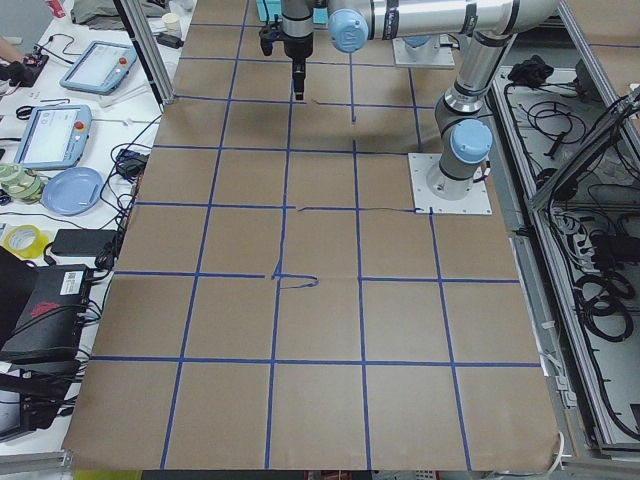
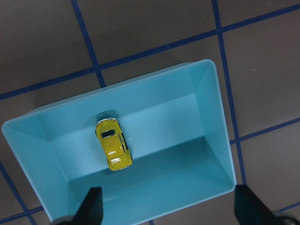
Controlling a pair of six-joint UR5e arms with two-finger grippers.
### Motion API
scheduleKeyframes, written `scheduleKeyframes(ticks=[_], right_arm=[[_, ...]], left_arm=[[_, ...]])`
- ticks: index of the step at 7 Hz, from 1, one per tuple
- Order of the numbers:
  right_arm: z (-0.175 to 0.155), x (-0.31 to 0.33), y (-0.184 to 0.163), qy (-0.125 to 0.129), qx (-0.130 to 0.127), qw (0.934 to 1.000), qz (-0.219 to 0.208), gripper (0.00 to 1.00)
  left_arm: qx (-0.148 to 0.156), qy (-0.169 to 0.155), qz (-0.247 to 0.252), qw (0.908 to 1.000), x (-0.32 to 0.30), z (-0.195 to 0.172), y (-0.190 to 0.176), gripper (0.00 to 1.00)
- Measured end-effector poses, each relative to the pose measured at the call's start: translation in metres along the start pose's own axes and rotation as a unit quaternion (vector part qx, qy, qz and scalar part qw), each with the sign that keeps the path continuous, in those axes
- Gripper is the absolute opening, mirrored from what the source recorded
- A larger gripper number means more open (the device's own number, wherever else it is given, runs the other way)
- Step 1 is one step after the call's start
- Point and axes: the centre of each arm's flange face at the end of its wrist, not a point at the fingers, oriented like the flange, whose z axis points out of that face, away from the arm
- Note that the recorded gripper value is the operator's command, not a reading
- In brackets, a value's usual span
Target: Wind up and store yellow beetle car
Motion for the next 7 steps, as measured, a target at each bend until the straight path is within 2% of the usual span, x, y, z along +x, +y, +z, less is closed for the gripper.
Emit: scheduleKeyframes(ticks=[1, 2, 3, 4, 5, 6, 7], right_arm=[[-0.019, -0.003, -0.012, 0.002, 0.002, 0.9996, 0.029, 1.00], [-0.034, -0.011, -0.019, 0.003, 0.004, 0.9967, 0.082, 1.00], [-0.041, -0.019, -0.023, -0.013, 0.008, 0.9906, 0.136, 1.00], [-0.048, -0.029, -0.027, -0.028, 0.018, 0.9796, 0.198, 1.00], [-0.057, -0.036, -0.035, -0.035, 0.030, 0.9623, 0.268, 1.00], [-0.062, -0.039, -0.044, -0.038, 0.036, 0.9468, 0.317, 1.00], [-0.065, -0.041, -0.054, -0.040, 0.038, 0.9277, 0.369, 1.00]], left_arm=[[-0.004, 0.001, 0.001, 1.0000, 0.002, 0.003, 0.002, 1.00], [-0.006, 0.001, 0.002, 1.0000, 0.002, 0.005, 0.004, 1.00], [-0.006, 0.000, 0.002, 1.0000, 0.002, 0.005, 0.006, 1.00], [-0.006, 0.000, 0.002, 1.0000, 0.003, 0.005, 0.007, 1.00], [-0.006, 0.001, 0.003, 1.0000, 0.003, 0.004, 0.008, 1.00], [-0.005, 0.001, 0.003, 1.0000, 0.003, 0.004, 0.008, 1.00], [-0.005, 0.002, 0.003, 1.0000, 0.003, 0.004, 0.008, 1.00]])
